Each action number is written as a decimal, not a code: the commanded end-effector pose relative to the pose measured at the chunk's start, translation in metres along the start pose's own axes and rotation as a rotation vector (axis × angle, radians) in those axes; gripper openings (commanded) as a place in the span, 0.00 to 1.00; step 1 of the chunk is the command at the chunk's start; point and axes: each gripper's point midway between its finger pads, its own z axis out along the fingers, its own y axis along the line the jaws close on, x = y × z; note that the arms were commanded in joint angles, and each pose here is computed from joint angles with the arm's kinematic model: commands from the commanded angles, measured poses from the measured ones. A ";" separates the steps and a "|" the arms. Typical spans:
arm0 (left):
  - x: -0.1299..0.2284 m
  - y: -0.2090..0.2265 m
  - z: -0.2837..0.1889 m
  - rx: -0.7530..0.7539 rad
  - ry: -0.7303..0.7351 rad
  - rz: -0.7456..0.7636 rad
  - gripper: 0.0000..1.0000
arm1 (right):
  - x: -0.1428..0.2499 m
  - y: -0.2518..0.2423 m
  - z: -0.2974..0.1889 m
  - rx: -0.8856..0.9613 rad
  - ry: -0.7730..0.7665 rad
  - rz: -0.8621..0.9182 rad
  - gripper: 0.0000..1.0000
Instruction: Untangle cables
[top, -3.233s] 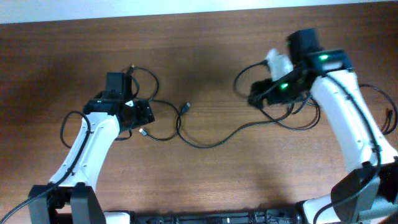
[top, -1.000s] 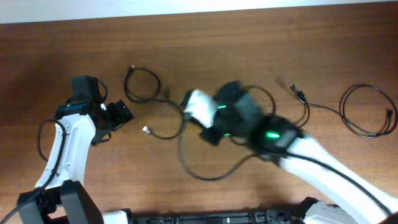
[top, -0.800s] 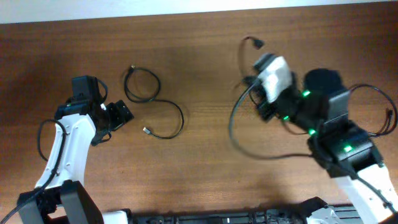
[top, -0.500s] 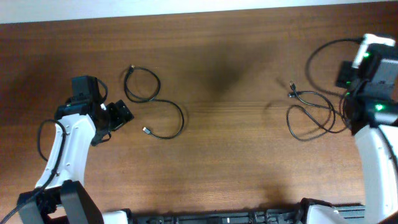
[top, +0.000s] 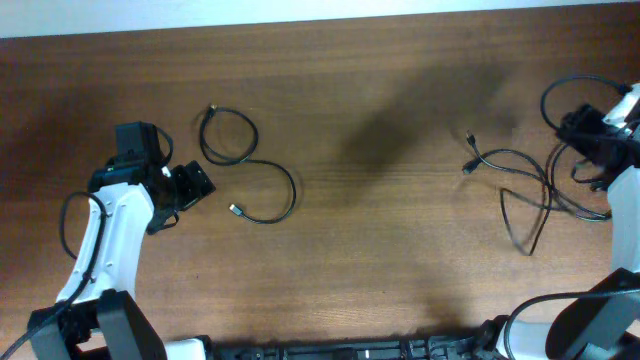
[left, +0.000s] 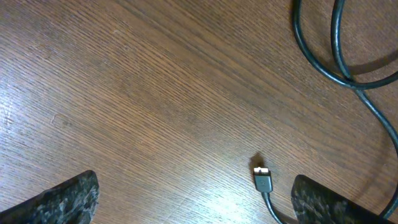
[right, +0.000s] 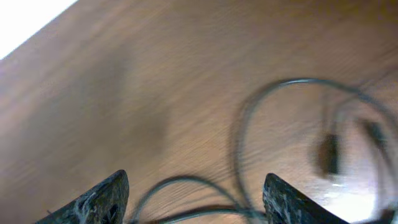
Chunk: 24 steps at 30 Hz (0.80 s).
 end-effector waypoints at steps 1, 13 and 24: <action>0.000 -0.011 0.001 0.061 0.017 0.005 0.99 | 0.019 0.046 -0.007 -0.254 0.094 0.015 0.68; -0.011 -0.116 -0.010 0.179 -0.245 0.514 0.99 | 0.153 0.169 -0.028 -0.365 0.463 -0.335 0.68; -0.067 -0.111 0.005 0.049 -0.455 0.270 0.95 | 0.181 0.178 -0.038 -0.361 0.537 -0.411 0.68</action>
